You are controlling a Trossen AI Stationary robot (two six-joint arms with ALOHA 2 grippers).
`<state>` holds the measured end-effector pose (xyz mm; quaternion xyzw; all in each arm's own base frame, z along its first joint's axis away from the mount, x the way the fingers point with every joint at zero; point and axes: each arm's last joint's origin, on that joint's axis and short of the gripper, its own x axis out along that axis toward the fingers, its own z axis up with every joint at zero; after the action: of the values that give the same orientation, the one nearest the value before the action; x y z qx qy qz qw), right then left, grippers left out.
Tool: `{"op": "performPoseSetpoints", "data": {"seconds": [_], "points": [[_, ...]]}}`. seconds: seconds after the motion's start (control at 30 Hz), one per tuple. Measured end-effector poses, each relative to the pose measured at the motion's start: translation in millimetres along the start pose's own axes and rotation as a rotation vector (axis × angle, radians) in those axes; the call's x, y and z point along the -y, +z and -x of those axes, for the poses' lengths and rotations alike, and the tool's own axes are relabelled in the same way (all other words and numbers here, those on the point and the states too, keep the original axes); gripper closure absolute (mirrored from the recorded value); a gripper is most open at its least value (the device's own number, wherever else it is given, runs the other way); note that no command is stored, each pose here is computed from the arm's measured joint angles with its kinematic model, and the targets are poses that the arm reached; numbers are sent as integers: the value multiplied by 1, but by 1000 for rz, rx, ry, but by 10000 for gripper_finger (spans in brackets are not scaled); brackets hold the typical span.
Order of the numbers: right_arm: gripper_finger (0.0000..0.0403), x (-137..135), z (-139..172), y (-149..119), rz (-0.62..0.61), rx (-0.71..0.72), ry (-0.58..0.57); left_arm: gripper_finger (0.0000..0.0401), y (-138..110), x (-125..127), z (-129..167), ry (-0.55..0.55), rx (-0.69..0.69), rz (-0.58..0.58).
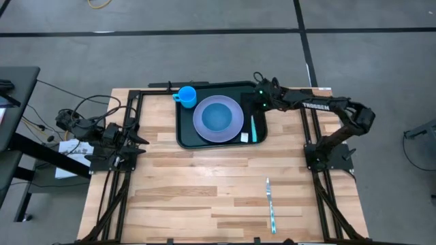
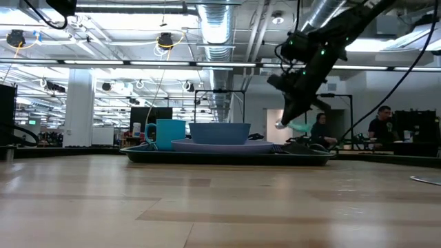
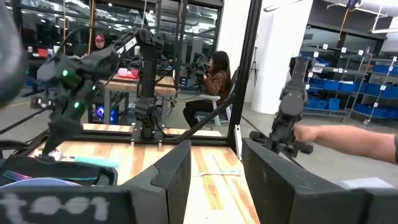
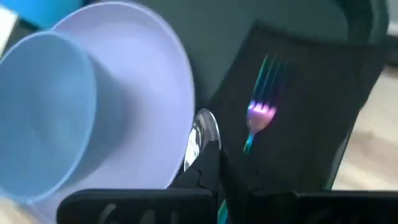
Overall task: Set up tray
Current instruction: Put the blue spoon on the black napkin to the left of the blue fork
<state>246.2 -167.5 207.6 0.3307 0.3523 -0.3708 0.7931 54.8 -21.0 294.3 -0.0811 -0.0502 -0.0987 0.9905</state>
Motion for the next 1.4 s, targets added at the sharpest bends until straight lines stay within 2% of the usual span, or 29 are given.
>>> {"op": "performPoseSetpoints", "data": {"seconds": [0.13,0.27,0.47,0.6,0.73,1.4], "points": [[403,12,-16,5,3,-5,-27,269,0,0,0,0,5,6],[403,20,-25,12,-4,10,9,269,1,0,0,0,6,10],[403,12,-33,31,30,26,18,269,1,0,0,0,6,10],[403,7,-43,42,64,-16,-3,269,1,0,0,-2,6,11],[403,7,-51,44,90,-50,-66,269,0,0,0,-3,-2,27],[403,5,-57,46,44,-35,-99,269,-3,0,0,-1,-25,73]]}}
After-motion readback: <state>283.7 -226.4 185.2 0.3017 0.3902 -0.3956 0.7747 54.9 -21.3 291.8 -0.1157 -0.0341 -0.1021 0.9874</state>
